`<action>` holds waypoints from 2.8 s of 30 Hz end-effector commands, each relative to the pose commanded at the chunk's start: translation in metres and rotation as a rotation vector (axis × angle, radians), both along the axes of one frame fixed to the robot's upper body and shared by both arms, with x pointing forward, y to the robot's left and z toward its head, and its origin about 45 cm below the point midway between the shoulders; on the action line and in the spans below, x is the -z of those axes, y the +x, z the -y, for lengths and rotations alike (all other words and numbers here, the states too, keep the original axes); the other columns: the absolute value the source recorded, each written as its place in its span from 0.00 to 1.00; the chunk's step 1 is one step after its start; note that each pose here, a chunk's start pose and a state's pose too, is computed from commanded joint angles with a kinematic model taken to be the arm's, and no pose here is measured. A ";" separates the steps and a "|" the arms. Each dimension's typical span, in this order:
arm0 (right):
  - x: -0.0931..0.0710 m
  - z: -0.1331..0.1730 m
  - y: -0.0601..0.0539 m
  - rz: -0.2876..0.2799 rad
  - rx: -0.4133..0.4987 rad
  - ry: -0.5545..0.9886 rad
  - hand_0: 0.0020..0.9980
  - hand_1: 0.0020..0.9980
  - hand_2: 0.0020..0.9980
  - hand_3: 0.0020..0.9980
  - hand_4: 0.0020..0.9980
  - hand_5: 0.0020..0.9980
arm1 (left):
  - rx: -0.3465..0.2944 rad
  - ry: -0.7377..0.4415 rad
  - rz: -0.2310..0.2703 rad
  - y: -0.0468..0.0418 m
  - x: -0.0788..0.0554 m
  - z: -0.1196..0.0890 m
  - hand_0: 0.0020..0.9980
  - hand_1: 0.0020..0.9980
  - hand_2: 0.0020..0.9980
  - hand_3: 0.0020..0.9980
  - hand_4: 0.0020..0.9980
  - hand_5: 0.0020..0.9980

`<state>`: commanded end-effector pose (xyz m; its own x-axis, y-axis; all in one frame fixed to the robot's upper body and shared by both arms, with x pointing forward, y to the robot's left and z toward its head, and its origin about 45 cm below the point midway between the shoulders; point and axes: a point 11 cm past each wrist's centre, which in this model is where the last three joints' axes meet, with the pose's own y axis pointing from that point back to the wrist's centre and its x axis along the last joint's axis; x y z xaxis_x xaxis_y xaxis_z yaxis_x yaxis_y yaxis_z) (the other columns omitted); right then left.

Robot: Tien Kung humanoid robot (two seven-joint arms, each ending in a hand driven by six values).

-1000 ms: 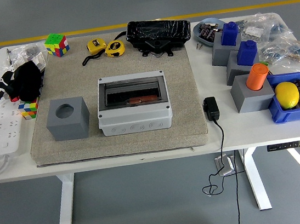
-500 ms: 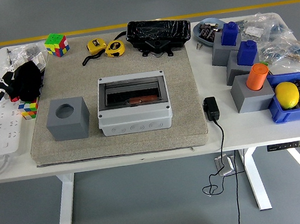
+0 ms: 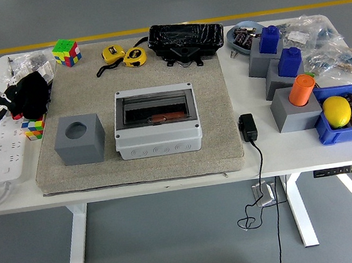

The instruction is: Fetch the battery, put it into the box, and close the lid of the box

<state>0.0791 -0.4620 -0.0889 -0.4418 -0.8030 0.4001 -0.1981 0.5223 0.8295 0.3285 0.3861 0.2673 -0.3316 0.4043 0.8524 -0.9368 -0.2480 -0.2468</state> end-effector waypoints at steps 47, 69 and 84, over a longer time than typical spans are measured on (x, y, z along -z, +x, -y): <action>0.000 -0.002 0.002 0.015 0.041 0.004 0.88 0.81 0.75 0.78 1.00 1.00 | 0.348 -1.101 0.230 0.0039 0.023 -0.004 0.86 0.87 0.83 0.82 1.00 1.00; -0.010 0.002 0.038 0.057 0.003 -0.012 0.88 0.80 0.75 0.78 1.00 1.00 | 0.234 -1.211 0.343 -0.0146 0.040 -0.022 0.82 0.83 0.78 0.78 1.00 1.00; -0.009 -0.003 0.043 0.069 0.011 -0.005 0.88 0.80 0.75 0.78 1.00 1.00 | 0.234 -1.172 0.328 -0.0101 0.034 -0.021 0.82 0.83 0.78 0.78 1.00 1.00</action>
<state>0.1220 -0.4589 -0.0801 -0.4770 -0.7963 0.3720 -0.2491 0.5284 0.8116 0.3184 0.4070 0.2332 -0.2784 0.9448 -0.1726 -0.9241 -0.3125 -0.2201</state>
